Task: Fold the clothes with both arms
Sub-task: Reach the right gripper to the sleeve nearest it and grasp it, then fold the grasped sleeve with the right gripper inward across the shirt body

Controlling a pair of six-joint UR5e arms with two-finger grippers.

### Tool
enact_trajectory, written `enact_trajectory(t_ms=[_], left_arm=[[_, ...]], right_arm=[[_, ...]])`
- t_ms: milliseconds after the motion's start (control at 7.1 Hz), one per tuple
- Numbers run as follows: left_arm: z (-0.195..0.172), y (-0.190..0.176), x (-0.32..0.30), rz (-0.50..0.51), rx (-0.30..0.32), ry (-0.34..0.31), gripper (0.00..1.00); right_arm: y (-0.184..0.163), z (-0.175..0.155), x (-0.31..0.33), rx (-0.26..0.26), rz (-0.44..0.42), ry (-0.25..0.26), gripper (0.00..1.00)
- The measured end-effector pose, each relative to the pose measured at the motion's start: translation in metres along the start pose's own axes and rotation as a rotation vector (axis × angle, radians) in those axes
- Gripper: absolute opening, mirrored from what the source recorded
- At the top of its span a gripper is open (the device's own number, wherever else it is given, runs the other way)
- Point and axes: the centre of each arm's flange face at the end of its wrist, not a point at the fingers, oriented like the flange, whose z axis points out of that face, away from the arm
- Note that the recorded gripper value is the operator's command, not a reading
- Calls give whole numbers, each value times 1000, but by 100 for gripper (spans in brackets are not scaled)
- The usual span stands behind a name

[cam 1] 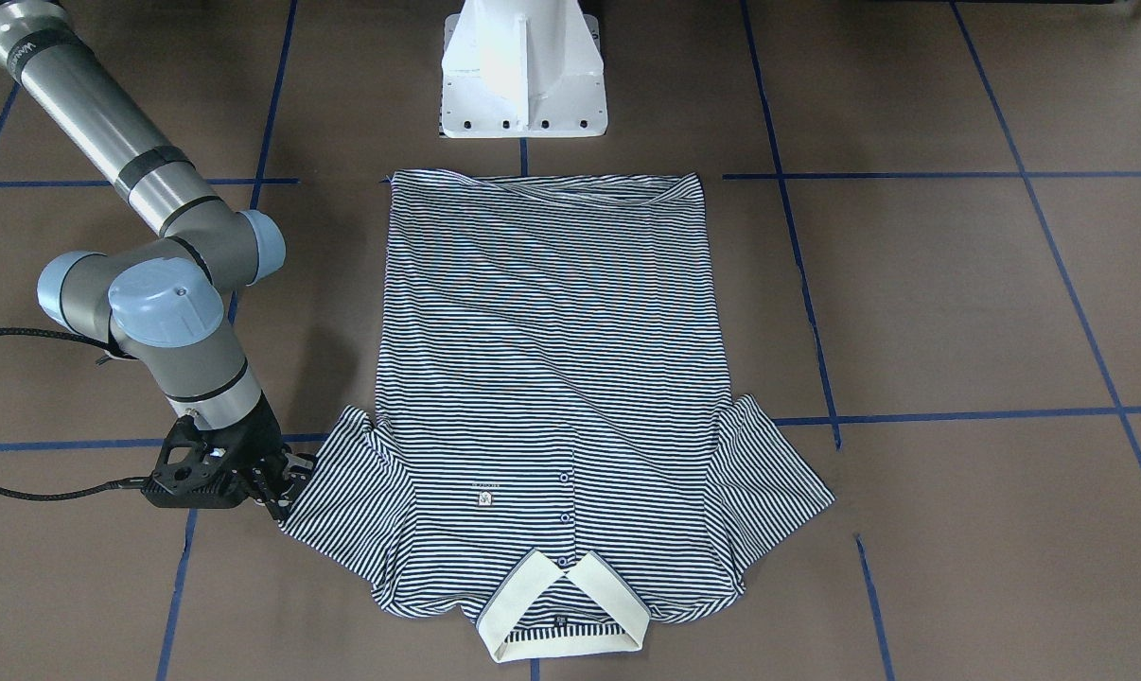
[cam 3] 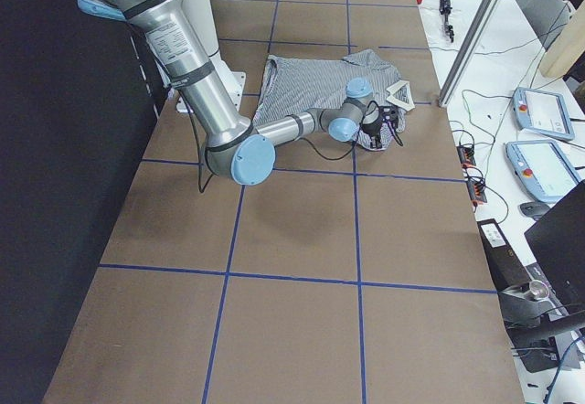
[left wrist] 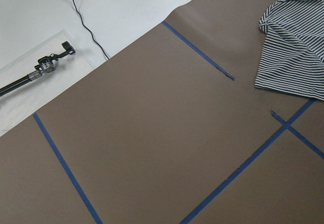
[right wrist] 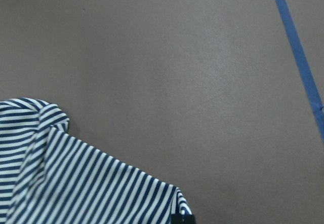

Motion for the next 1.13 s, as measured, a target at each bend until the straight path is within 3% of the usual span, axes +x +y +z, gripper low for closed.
enact_trajectory(t_ms=[141, 564, 846, 1128], left_arm=[[0, 0, 0, -1, -1, 0, 100], [1, 1, -1, -3, -2, 0, 100], [1, 2, -1, -3, -3, 0, 100], [1, 1, -1, -4, -2, 0, 100]], right_arm=[[0, -17, -28, 6, 27, 27, 0], [45, -45, -174, 67, 178, 130, 0], [48, -40, -235, 99, 231, 162, 0], [53, -37, -254, 114, 239, 169, 0]])
